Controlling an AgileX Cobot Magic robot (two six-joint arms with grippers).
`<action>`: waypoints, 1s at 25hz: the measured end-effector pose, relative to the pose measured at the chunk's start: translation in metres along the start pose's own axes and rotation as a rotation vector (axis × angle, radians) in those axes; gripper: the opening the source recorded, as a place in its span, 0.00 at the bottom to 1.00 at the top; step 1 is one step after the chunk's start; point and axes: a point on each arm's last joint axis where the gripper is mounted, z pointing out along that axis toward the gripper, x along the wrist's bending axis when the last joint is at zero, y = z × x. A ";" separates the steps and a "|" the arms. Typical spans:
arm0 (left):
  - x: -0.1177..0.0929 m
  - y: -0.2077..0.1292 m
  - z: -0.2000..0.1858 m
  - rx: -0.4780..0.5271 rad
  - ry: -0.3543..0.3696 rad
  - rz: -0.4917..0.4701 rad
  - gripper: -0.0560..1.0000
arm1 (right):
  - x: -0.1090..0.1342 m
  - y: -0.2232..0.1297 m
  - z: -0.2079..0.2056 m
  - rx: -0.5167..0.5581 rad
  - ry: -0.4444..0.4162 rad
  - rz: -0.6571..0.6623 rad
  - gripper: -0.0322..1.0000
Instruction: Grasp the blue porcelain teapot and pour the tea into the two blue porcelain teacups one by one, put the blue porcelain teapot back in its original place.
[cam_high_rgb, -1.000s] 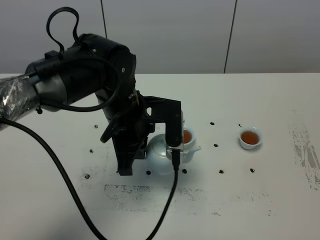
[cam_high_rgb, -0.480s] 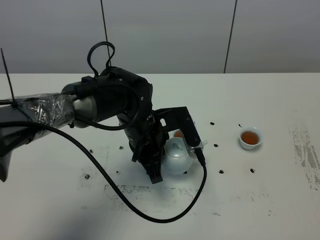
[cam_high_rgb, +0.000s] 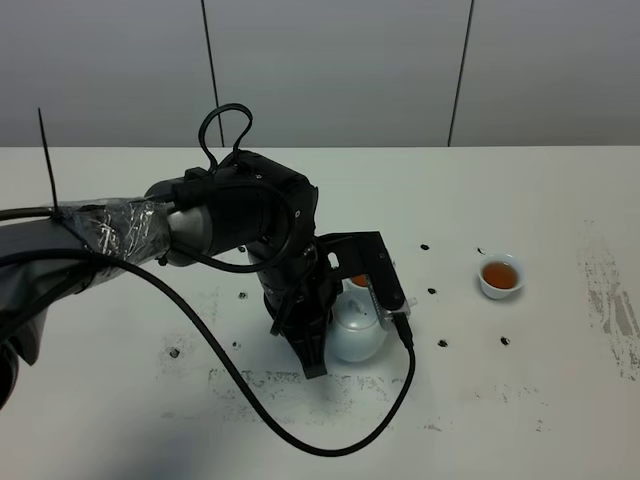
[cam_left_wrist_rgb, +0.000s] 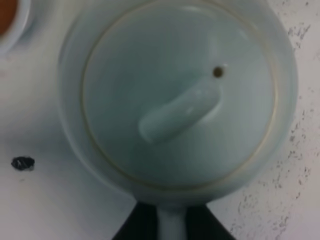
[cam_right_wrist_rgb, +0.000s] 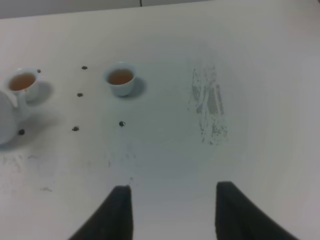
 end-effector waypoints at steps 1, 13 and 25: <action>0.000 0.000 -0.004 -0.002 0.010 0.002 0.13 | 0.000 0.000 0.000 0.000 0.000 0.000 0.39; 0.012 -0.020 -0.082 -0.086 0.144 -0.349 0.13 | 0.000 0.000 0.000 0.000 0.000 0.000 0.39; 0.085 -0.087 -0.063 -0.066 0.194 -0.881 0.13 | 0.000 0.000 0.000 0.000 0.000 0.000 0.39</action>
